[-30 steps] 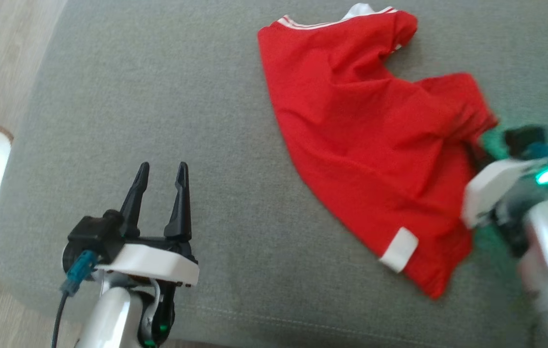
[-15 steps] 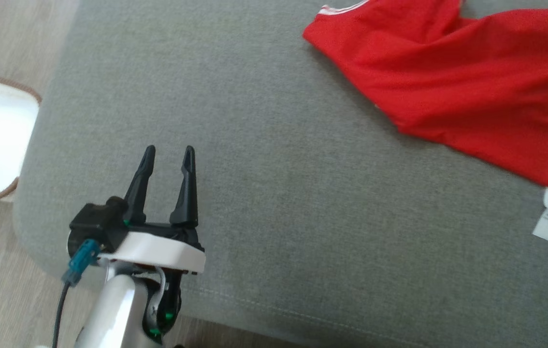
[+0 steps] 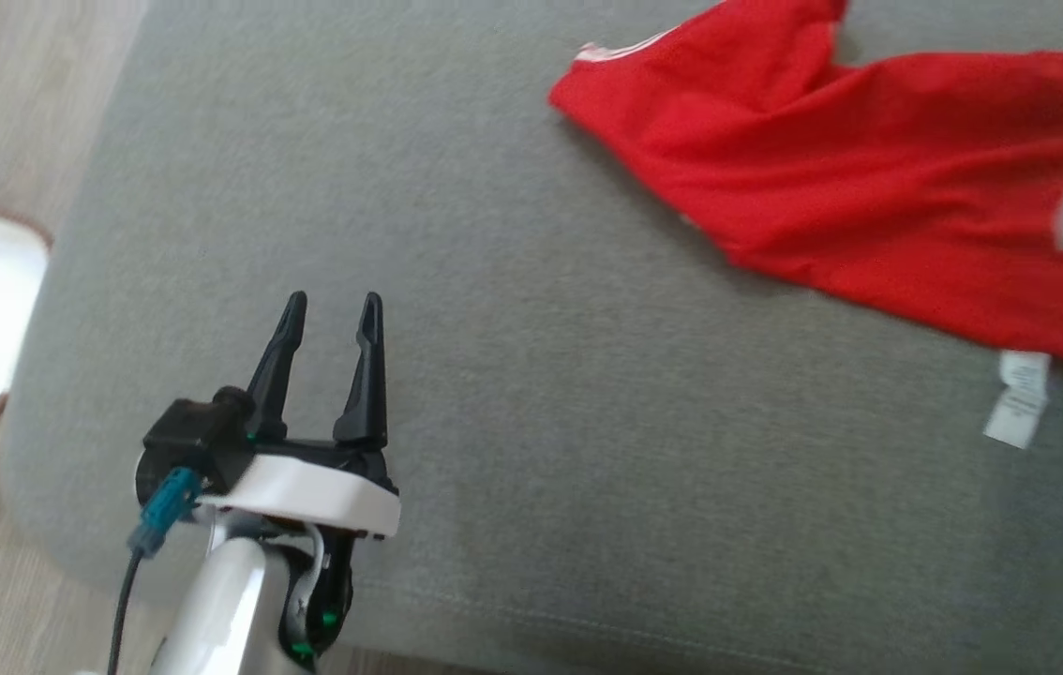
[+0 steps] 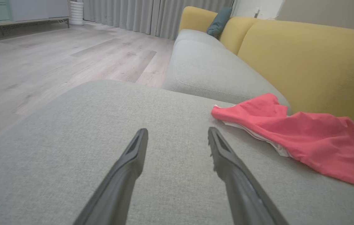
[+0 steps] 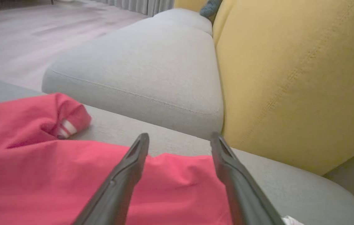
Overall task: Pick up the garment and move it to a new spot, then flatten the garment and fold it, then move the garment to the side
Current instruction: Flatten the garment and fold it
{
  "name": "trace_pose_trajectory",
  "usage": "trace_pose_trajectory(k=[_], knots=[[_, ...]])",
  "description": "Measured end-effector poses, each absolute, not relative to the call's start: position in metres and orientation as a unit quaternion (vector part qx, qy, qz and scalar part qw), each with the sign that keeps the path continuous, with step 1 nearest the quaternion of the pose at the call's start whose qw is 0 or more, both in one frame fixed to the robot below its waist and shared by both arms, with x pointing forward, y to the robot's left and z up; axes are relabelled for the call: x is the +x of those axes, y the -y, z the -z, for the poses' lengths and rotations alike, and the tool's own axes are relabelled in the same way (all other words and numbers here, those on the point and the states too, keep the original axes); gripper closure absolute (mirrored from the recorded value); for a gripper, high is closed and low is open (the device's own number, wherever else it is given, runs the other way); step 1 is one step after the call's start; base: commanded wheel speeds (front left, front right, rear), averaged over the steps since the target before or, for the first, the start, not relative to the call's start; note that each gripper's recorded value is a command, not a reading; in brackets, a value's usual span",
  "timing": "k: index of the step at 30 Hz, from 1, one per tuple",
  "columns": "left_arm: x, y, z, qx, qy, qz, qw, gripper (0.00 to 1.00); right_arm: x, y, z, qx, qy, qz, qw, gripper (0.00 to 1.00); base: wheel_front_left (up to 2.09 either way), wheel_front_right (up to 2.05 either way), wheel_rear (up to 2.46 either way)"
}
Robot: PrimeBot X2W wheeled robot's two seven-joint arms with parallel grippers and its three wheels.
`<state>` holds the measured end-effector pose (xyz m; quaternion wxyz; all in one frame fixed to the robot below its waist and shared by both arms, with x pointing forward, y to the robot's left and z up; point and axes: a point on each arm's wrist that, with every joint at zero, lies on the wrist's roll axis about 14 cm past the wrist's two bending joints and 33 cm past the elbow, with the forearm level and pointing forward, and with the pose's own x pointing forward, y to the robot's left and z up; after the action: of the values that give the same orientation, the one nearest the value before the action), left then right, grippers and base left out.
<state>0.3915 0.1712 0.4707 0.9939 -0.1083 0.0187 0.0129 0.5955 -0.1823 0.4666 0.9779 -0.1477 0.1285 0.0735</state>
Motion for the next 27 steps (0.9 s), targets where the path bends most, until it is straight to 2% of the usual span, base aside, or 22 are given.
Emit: trace_pose_trajectory(k=[7, 15, 21, 27], knots=[[0.394, -0.153, -0.487, -0.109, 0.004, 0.02, 0.994, 0.0, 0.556, 0.111, -0.491, -0.113, -0.063, -0.164, 0.978, 0.0, 0.0, 0.0, 0.0], [0.387, -0.153, -0.489, -0.109, 0.006, 0.02, 0.994, 0.0, 0.51, 0.029, -0.47, -0.07, -0.073, -0.272, 0.957, 0.0, 0.0, 0.0, 0.0], [0.379, -0.168, -0.488, -0.11, 0.004, -0.006, 0.994, 0.0, 0.501, -0.02, -0.443, -0.079, -0.104, -0.336, 0.933, 0.0, 0.0, 0.0, 0.0], [0.363, -0.197, -0.482, -0.118, -0.008, -0.067, 0.991, 0.0, 0.513, -0.059, -0.416, -0.129, -0.131, -0.383, 0.905, 0.0, 0.0, 0.0, 0.0]])
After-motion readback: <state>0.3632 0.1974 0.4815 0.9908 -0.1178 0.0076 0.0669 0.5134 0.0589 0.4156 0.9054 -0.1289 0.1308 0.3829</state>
